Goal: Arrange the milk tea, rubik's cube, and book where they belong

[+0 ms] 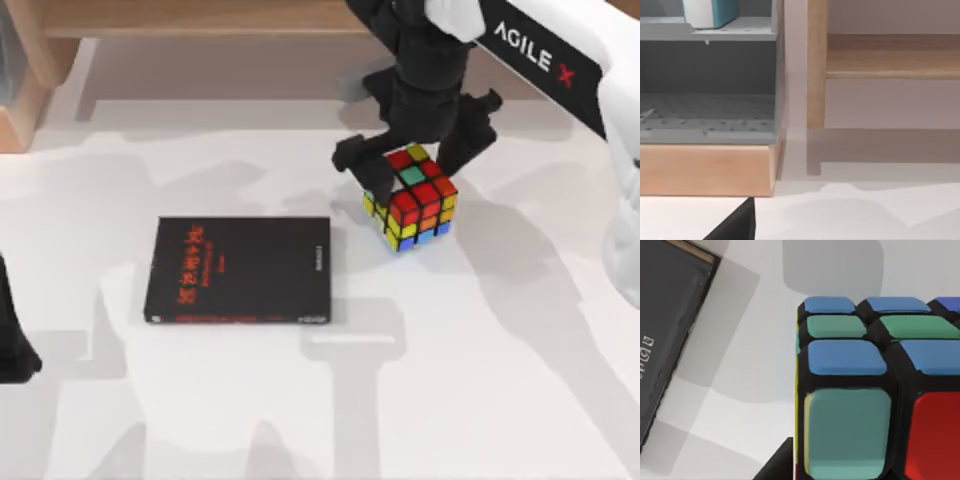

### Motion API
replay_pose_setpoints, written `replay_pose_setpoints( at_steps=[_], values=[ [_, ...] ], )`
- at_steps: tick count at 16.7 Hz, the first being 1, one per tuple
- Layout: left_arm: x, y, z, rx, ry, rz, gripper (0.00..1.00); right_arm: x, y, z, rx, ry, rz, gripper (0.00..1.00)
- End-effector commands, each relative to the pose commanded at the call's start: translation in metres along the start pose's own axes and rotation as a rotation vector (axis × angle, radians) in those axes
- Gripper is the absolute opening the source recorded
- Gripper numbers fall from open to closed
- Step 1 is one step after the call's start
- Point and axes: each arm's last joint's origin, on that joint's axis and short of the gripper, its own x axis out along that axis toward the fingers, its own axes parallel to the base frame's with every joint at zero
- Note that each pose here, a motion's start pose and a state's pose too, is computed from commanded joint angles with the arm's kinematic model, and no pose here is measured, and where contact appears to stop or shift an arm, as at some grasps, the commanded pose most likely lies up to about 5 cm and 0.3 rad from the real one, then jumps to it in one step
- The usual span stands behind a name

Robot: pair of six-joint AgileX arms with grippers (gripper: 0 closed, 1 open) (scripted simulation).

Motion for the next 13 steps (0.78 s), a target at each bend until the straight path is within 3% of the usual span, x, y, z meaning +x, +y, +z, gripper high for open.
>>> replay_pose_setpoints(
  at_steps=[3,6,9,13],
  values=[
    [0.0,0.0,0.0,0.0,0.0,0.0,1.0,-0.021,0.004,0.002,0.02,-0.077,0.001,0.0],
    [0.0,0.0,0.0,0.0,0.0,0.0,1.0,-0.071,0.011,0.002,0.058,-0.255,0.009,0.0],
    [0.0,0.0,0.0,0.0,0.0,0.0,1.0,-0.138,0.021,-0.011,0.091,-0.503,0.033,0.0],
    [0.0,0.0,0.0,0.0,0.0,0.0,1.0,-0.219,0.019,-0.054,0.131,-0.904,0.056,0.0]
  ],
)
